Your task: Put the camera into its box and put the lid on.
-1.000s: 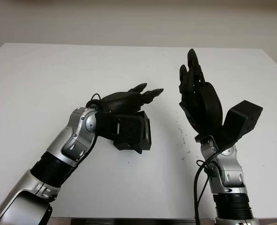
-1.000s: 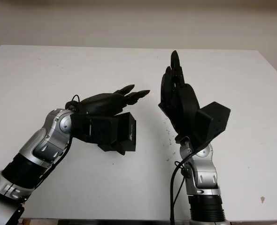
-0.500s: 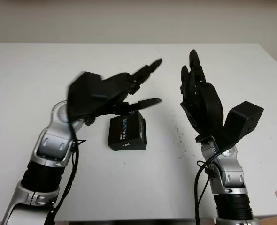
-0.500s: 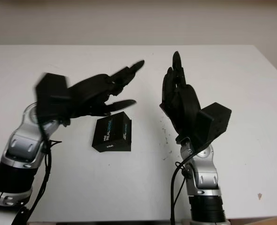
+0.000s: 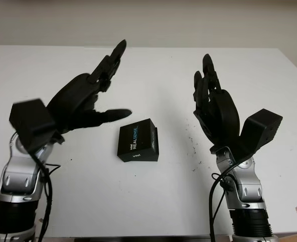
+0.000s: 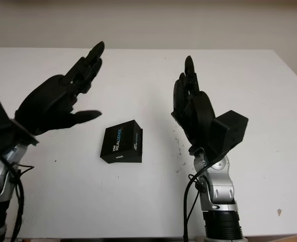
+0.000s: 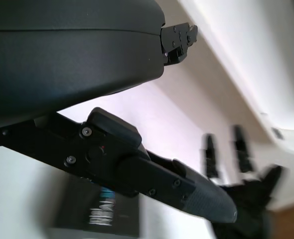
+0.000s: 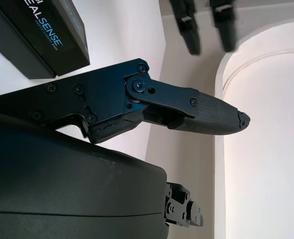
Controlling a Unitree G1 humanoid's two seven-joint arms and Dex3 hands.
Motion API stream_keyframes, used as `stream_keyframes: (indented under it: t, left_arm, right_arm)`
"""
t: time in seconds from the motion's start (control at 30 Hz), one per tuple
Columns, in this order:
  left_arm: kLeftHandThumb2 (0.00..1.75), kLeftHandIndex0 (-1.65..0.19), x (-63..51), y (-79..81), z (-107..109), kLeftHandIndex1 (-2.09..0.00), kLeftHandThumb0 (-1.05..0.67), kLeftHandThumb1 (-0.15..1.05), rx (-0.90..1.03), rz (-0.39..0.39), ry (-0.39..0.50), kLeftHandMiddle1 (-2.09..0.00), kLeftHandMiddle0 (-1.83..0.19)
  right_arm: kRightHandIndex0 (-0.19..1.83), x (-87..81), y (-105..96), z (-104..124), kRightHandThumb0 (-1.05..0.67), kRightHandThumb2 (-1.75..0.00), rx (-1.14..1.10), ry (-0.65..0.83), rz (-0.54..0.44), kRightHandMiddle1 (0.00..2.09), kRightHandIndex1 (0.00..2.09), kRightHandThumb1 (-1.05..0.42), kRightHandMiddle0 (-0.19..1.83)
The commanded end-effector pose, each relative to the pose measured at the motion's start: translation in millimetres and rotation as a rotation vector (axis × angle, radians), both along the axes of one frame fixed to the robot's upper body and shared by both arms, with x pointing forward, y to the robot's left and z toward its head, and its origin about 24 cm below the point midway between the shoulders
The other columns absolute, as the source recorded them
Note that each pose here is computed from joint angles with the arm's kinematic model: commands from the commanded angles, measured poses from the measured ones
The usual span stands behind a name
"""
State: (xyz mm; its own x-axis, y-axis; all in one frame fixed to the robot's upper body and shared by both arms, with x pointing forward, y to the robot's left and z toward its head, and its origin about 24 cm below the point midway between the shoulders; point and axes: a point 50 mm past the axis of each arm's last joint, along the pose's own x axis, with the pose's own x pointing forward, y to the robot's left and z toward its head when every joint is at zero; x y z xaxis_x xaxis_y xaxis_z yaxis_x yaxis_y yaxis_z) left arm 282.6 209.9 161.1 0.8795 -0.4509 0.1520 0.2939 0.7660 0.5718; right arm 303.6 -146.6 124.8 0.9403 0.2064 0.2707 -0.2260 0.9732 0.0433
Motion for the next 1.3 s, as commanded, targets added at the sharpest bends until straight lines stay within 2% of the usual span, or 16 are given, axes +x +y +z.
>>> stream_keyframes:
  t: [0.0, 0.1, 0.13, 0.2, 0.23, 0.27, 0.3, 0.33, 0.43, 0.67, 1.07, 1.27]
  left_arm:
    - [0.04, 0.06, -2.6, 5.4, -7.6, -0.08, -0.78, 0.89, 0.022, 0.062, -0.013, -0.11, -0.07]
    - [0.05, -0.11, -3.0, 5.8, -15.0, -0.15, -0.70, 0.88, 0.025, 0.124, -0.050, -0.17, -0.25]
    - [0.05, -0.15, -2.7, 6.3, -17.7, -0.17, -0.67, 0.89, 0.024, 0.138, -0.051, -0.33, -0.21]
    - [0.05, -0.17, -1.7, 7.8, -22.4, -0.18, -0.68, 0.89, 0.040, 0.130, -0.030, -0.76, 0.05]
    - [0.05, -0.15, -1.3, 8.4, -24.3, -0.16, -0.69, 0.89, 0.061, 0.119, -0.017, -0.79, 0.11]
    - [0.05, -0.14, -0.7, 8.9, -26.7, -0.14, -0.71, 0.88, 0.096, 0.101, 0.000, -0.71, 0.10]
    - [0.05, -0.11, -0.4, 9.2, -28.3, -0.10, -0.74, 0.86, 0.120, 0.090, 0.011, -0.49, 0.05]
    - [0.05, -0.10, -0.1, 9.7, -30.5, -0.09, -0.75, 0.86, 0.144, 0.078, 0.019, -0.39, 0.01]
    - [0.05, -0.07, 0.9, 10.7, -35.0, -0.06, -0.79, 0.85, 0.171, 0.063, 0.034, -0.22, -0.03]
    - [0.05, -0.04, 5.1, 6.6, -46.8, -0.05, -0.82, 0.86, 0.203, 0.028, 0.077, -0.14, -0.04]
    - [0.05, 0.10, 7.1, -3.0, -50.3, -0.01, -0.86, 0.86, 0.248, -0.053, 0.153, -0.06, 0.05]
    - [0.05, 0.12, 7.1, -7.2, -52.7, -0.01, -0.82, 0.84, 0.240, -0.083, 0.186, -0.05, 0.06]
  right_arm:
    - [-0.19, -0.3, -2.0, 1.5, -0.82, -0.67, -0.014, -0.004, 0.002, 0.00, 0.00, -1.05, -0.19]
    - [-0.19, 0.0, -2.8, 1.5, -0.82, -0.67, -0.013, -0.004, 0.001, 0.00, 0.00, -1.05, -0.19]
    - [-0.19, 0.1, -3.0, 1.5, -0.82, -0.67, -0.011, -0.004, 0.000, 0.00, 0.00, -1.05, -0.19]
    - [-0.19, 0.1, -3.4, 1.9, -0.83, -0.66, -0.011, -0.003, -0.002, 0.00, 0.00, -1.05, -0.19]
    - [-0.19, 0.2, -3.5, 2.2, -0.82, -0.66, -0.011, -0.004, -0.003, 0.00, 0.00, -1.05, -0.19]
    - [-0.19, 0.3, -3.5, 2.5, -0.82, -0.66, -0.016, -0.003, -0.005, 0.00, 0.00, -1.05, -0.19]
    - [-0.19, 0.4, -3.5, 2.8, -0.82, -0.66, -0.019, -0.003, -0.007, 0.00, 0.00, -1.05, -0.19]
    - [-0.19, 0.5, -3.6, 3.0, -0.82, -0.65, -0.021, -0.003, -0.007, 0.00, 0.00, -1.05, -0.19]
    - [-0.19, 0.8, -4.3, 3.3, -0.80, -0.66, -0.021, -0.003, -0.004, 0.00, 0.00, -1.05, -0.19]
    - [-0.19, 0.2, -2.4, 3.6, -0.82, -0.64, -0.018, -0.003, -0.012, 0.00, 0.00, -1.05, -0.19]
    - [-0.19, 1.0, -3.1, 2.9, -0.79, -0.65, -0.014, -0.001, -0.013, 0.00, 0.00, -1.05, -0.19]
    - [-0.19, 0.6, -3.4, 2.3, -0.79, -0.68, -0.028, -0.002, -0.015, 0.00, 0.00, -1.05, -0.19]
